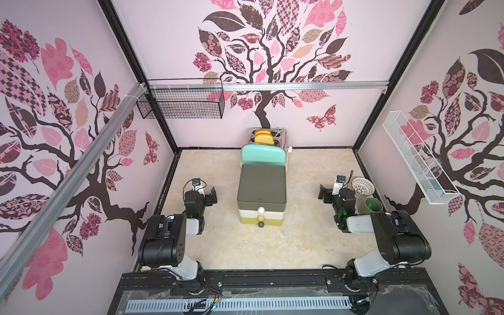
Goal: Take the sponge out of the drawer
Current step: Adjust the storage box at the center of the board.
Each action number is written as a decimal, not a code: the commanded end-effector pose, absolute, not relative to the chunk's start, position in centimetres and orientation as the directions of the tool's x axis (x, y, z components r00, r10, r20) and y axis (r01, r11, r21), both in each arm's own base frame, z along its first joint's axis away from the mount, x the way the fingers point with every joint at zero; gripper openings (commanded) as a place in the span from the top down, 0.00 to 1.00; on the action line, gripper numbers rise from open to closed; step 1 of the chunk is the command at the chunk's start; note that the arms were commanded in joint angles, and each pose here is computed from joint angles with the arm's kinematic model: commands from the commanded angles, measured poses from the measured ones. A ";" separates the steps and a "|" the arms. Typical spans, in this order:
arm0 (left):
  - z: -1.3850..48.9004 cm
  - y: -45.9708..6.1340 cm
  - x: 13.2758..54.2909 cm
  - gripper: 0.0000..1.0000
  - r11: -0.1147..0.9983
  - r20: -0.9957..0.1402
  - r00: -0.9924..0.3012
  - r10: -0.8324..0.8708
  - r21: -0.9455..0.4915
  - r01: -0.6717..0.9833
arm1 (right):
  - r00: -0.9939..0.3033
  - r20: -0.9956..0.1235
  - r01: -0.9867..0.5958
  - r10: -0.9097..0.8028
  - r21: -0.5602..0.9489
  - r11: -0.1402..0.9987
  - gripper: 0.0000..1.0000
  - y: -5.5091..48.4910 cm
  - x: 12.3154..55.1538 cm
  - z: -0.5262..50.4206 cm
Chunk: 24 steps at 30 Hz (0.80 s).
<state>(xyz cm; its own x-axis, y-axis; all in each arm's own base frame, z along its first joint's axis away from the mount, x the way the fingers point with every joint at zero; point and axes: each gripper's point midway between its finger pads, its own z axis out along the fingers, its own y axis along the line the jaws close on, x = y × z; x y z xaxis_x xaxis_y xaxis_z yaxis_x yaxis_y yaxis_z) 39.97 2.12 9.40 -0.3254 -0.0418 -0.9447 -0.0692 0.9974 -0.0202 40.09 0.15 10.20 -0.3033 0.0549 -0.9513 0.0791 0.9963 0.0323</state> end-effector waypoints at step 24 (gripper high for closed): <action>10.0 2.2 40.1 0.02 0.997 -0.950 -0.306 -0.054 -0.036 -0.064 | -0.302 -0.950 0.086 0.078 0.055 0.995 0.01 -0.3 40.8 10.6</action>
<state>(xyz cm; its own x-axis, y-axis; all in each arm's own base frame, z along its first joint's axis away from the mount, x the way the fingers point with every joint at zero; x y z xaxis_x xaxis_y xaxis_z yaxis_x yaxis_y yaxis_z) 39.96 2.20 9.40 -0.3253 -0.0434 -0.9446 -0.0703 0.9973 -0.0216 40.20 -0.12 10.19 -0.3074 0.0652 -0.9493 0.0805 0.9959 0.0423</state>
